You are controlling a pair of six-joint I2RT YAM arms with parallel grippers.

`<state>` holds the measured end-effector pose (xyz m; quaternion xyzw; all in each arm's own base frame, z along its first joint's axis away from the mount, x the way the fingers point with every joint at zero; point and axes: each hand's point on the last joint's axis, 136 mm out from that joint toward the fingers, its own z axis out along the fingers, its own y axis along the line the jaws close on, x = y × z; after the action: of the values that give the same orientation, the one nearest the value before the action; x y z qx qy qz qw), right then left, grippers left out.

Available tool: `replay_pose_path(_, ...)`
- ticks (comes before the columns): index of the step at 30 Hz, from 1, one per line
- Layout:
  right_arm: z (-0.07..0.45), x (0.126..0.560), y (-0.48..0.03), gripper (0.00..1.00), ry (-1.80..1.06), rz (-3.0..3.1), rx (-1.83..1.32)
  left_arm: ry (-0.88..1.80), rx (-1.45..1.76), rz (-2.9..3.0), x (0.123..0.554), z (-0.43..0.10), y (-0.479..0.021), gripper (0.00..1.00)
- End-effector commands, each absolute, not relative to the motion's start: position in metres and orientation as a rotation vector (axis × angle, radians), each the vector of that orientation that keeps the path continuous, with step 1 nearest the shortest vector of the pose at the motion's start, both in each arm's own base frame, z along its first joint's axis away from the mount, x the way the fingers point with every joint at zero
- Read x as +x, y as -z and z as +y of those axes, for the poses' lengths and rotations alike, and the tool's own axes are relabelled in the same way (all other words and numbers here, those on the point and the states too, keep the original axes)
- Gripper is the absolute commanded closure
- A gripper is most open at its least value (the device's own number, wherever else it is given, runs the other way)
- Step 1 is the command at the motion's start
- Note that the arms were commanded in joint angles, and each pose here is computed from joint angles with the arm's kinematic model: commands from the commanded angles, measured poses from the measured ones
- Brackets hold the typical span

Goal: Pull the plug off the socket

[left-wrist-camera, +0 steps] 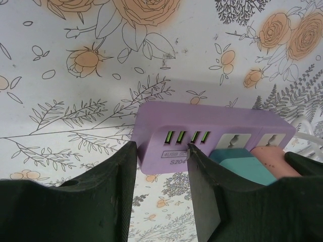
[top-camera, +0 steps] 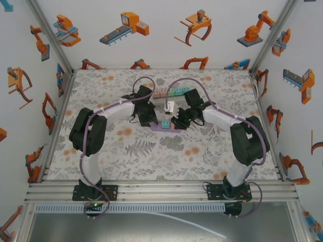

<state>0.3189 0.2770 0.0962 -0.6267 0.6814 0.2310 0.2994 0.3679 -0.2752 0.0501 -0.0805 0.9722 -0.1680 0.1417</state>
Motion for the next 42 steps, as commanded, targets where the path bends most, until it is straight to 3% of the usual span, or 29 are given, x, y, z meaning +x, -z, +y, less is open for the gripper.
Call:
replay_pose_path(1, 0.295, 0.316, -0.127, 0.84, -0.691, 1.677, -1.670, 0.164, -0.250, 2.969, 0.336, -0.235, 0.007, 0.57)
replay_pose_path(10, 0.290, 0.322, -0.131, 0.88, -0.690, 1.673, -1.637, 0.128, -0.261, 2.963, 0.334, -0.230, 0.008, 0.59)
replay_pose_path(35, 0.289, 0.322, -0.168, 0.88, -0.668, 1.560, -1.566, 0.156, -0.269, 2.935, 0.336, -0.233, -0.004, 0.60)
replay_pose_path(42, 0.285, 0.327, -0.205, 0.89, -0.637, 1.538, -1.412, 0.239, -0.253, 2.856, 0.345, -0.239, -0.037, 0.52)
